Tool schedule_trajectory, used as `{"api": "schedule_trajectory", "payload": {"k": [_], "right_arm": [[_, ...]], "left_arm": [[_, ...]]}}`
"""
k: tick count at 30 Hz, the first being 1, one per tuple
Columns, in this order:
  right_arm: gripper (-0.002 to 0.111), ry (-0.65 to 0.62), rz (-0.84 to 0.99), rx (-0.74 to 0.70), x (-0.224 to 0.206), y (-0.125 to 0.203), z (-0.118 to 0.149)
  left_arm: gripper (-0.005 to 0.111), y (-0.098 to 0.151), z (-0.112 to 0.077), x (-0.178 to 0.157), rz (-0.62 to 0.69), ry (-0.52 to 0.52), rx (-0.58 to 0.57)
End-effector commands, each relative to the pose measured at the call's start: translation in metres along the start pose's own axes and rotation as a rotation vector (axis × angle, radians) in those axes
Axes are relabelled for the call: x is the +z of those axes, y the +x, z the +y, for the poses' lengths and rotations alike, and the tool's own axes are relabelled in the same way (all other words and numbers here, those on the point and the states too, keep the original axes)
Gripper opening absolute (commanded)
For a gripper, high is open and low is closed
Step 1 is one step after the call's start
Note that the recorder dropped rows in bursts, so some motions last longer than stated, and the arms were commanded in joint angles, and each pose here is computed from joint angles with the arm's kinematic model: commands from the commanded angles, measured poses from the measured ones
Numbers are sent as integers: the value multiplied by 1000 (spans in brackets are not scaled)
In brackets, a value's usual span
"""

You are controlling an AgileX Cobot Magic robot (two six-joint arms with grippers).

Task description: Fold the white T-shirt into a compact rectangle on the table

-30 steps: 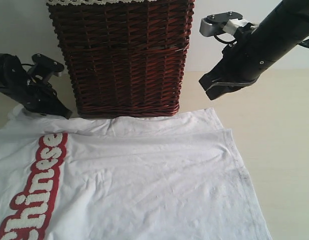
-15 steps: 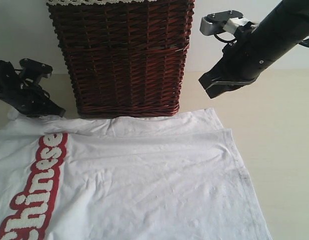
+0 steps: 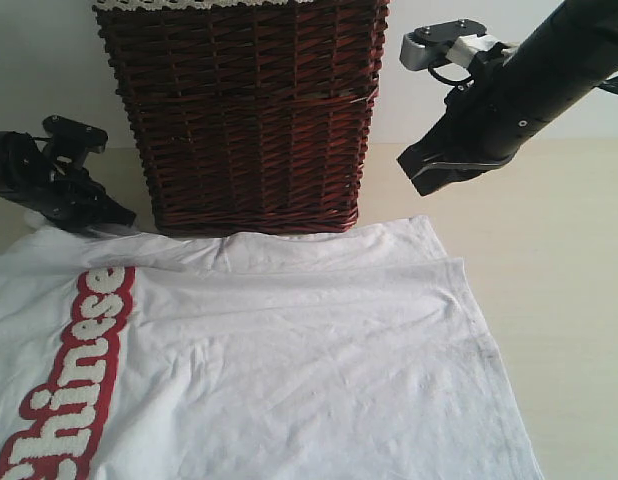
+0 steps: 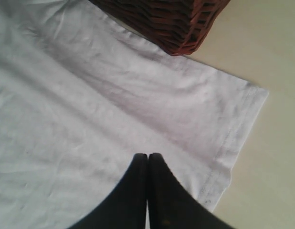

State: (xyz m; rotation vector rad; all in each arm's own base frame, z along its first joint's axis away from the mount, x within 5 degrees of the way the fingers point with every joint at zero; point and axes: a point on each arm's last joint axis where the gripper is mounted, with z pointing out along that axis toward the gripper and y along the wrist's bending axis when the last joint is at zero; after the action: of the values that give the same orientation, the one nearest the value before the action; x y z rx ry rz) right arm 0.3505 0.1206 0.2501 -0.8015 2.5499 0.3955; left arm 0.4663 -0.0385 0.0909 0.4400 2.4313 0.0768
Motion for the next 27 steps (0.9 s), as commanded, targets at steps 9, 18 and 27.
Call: {"api": "schedule_trajectory", "payload": {"k": [9, 18, 27], "right_arm": [[0, 12, -19, -12, -4, -2, -1], [0, 7, -13, -11, -4, -2, -1], [0, 6, -11, -11, -4, -2, -1]], "left_arm": [[0, -6, 0, 5, 11, 12, -35], [0, -17, 6, -27, 86, 27, -47], [0, 10, -1, 4, 192, 53, -28]]}}
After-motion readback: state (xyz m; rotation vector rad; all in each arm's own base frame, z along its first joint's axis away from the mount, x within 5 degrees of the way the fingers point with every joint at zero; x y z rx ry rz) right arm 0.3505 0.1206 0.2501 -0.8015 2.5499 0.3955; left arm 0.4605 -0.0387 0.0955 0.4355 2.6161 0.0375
